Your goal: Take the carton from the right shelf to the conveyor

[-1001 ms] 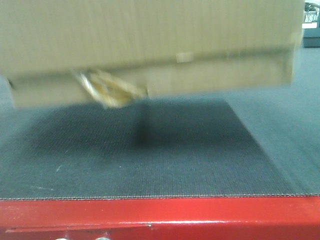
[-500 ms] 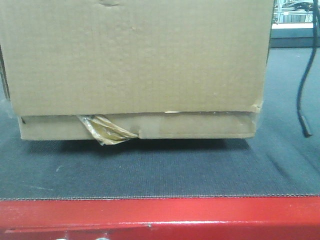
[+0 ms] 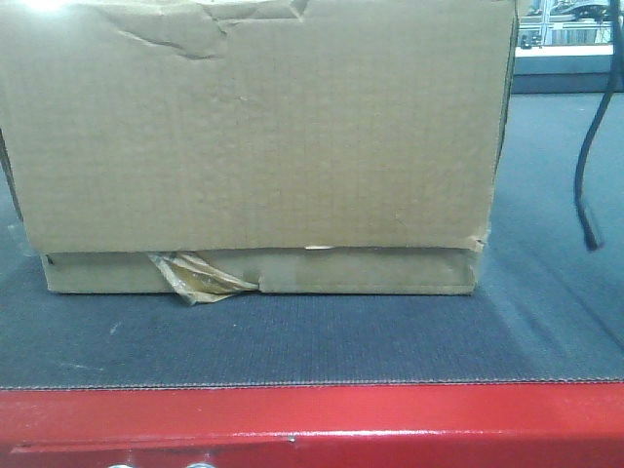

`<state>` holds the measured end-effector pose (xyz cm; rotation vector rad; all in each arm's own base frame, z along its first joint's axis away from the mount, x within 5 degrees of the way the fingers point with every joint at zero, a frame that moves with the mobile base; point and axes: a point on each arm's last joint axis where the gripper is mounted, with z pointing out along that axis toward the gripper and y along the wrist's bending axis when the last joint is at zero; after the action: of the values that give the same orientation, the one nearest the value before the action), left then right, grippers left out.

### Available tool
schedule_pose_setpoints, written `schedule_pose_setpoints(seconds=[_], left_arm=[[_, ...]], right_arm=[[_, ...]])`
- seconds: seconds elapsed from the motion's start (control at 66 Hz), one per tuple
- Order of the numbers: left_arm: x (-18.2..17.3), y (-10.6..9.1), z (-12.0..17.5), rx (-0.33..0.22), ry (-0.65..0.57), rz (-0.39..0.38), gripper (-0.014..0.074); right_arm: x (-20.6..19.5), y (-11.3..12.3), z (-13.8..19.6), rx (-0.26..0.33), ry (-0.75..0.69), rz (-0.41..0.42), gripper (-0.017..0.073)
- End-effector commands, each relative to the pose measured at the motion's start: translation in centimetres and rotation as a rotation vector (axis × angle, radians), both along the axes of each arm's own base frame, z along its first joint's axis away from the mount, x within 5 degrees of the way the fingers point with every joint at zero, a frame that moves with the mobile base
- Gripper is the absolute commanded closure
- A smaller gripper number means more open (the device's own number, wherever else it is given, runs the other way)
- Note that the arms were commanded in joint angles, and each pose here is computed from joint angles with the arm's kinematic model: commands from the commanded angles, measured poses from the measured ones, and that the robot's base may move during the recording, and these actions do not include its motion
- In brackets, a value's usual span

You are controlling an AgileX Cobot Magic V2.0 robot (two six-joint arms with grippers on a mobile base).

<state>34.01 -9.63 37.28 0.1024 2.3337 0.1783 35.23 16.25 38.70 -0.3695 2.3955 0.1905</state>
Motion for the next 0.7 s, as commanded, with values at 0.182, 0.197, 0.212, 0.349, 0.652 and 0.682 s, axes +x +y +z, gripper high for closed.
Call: schedule_pose_setpoints(seconds=[0.182,0.197,0.212,0.349,0.652,0.682], left_arm=[[-4.1,3.5,6.0,-0.059,-0.174,0.053,0.0282],[-4.2,3.9,6.1,-0.059,-0.179,0.062,0.0326],[-4.3,4.2,6.2,-0.062,-0.182,0.071,0.0356],[-5.5,7.2,6.6,-0.070,-0.183,0.133,0.0633],[-7.2,11.3,1.8,-0.113,-0.083,0.192,0.0579],[-7.4,11.4,1.2,-0.113,-0.087,0.194,0.0579]], right_arm=[[-2.5,-5.5,5.1,0.018,-0.108,-0.101,0.0323],[-2.6,-5.9,5.2,0.013,-0.106,-0.107,0.0349],[-2.6,-6.2,5.3,0.012,-0.106,-0.116,0.0374],[-3.2,-9.7,5.6,-0.010,-0.095,-0.199,0.0577],[-5.4,-14.3,0.9,-0.023,-0.091,-0.320,0.0625],[-5.7,-14.4,0.2,-0.023,-0.097,-0.319,0.0625]])
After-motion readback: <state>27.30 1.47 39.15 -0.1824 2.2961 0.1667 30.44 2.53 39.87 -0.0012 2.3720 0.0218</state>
